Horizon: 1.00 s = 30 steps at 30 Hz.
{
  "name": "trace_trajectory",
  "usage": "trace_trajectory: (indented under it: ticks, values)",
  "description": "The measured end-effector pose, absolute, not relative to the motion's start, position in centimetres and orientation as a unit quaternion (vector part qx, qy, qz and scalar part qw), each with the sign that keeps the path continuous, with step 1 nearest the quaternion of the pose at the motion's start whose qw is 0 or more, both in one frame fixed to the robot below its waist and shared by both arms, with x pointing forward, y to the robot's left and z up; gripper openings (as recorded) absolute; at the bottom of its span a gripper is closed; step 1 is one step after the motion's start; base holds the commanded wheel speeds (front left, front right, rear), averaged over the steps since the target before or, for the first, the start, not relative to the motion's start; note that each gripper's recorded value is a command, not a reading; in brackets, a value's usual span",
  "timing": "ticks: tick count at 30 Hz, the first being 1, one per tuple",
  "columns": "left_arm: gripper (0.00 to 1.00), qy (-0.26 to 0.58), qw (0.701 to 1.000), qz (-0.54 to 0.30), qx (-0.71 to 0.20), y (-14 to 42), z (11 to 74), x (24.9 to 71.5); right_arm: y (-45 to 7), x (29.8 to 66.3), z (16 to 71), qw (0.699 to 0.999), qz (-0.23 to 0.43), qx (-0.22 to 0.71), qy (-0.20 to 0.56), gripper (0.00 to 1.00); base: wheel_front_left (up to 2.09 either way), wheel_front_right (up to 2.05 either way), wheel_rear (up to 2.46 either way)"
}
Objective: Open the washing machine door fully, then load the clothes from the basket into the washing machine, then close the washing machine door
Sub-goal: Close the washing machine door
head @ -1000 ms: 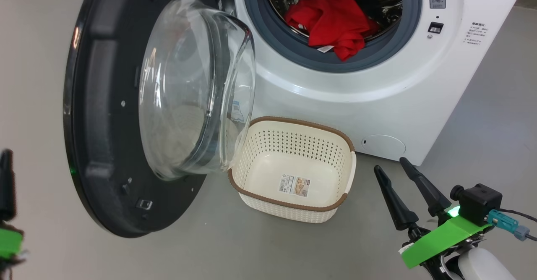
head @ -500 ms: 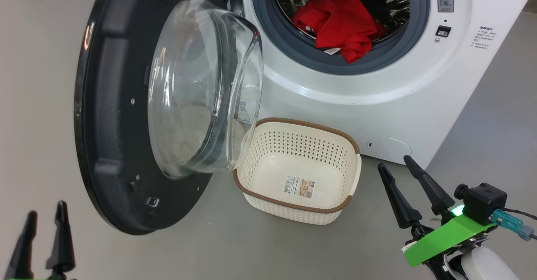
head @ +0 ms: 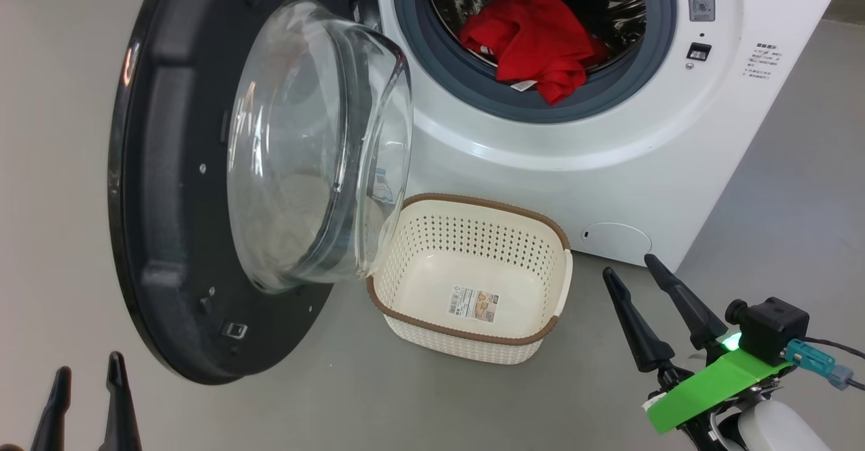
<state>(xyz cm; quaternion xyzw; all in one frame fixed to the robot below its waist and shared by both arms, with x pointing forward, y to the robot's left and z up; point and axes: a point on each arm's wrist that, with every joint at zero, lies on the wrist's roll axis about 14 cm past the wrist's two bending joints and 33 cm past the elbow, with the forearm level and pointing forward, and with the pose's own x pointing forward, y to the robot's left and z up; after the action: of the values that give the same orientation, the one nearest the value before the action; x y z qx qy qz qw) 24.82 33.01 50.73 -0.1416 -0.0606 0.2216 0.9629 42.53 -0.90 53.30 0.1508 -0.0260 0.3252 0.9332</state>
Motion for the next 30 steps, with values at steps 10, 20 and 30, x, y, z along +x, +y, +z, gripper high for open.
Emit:
trace_trajectory:
  ticks: [10,20,30]
  values:
    - [1.0,-0.061,0.964,0.218,-0.136,32.71,50.78,25.11,-1.06,42.54,53.19,0.934,0.323,0.151,-0.025,1.0,0.0,0.0,0.0]
    - [1.0,-0.059,0.966,0.213,-0.134,32.23,50.75,25.27,-0.92,42.58,53.06,0.934,0.325,0.148,-0.024,1.0,0.0,0.0,0.0]
    - [1.0,-0.064,0.966,0.213,-0.132,32.11,51.21,25.48,-0.91,42.55,52.78,0.934,0.327,0.145,-0.02,1.0,0.0,0.0,0.0]
